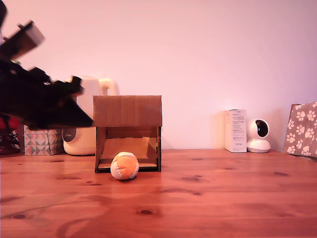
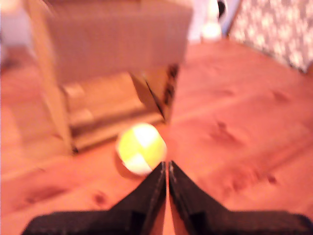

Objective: Drop the footbag into the cardboard dice tower

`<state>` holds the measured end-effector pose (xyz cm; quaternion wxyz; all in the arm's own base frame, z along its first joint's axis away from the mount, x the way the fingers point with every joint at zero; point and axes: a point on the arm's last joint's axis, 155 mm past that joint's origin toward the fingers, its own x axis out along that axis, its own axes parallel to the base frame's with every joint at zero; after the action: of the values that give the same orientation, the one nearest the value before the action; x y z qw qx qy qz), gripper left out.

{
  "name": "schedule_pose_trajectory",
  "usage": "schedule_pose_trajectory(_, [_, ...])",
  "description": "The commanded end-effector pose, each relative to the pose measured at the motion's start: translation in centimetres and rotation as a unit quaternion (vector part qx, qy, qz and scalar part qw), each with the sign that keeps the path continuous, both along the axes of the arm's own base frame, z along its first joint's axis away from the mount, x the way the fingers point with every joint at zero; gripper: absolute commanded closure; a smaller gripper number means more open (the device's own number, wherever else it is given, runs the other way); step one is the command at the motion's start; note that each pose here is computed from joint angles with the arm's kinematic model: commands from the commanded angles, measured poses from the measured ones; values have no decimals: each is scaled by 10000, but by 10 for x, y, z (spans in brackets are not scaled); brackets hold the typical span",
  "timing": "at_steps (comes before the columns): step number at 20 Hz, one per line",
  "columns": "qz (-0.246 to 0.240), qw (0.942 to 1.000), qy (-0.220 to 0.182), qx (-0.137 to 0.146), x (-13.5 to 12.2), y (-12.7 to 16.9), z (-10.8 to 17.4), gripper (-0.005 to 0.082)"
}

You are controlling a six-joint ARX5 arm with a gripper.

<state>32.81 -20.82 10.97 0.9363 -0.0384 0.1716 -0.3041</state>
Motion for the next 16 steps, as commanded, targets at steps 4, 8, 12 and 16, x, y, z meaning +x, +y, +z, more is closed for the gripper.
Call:
schedule_pose_trajectory(4, [-41, 9997, 197, 112, -6, -3, -20, 793])
schedule_pose_trajectory(8, [-65, 9999, 35, 116, -3, -4, -14, 506])
schedule_pose_trajectory(12, [-73, 9998, 61, 168, 4, -8, -16, -11])
schedule_pose_trajectory(16, [34, 9992, 61, 382, 20, -10, -26, -11])
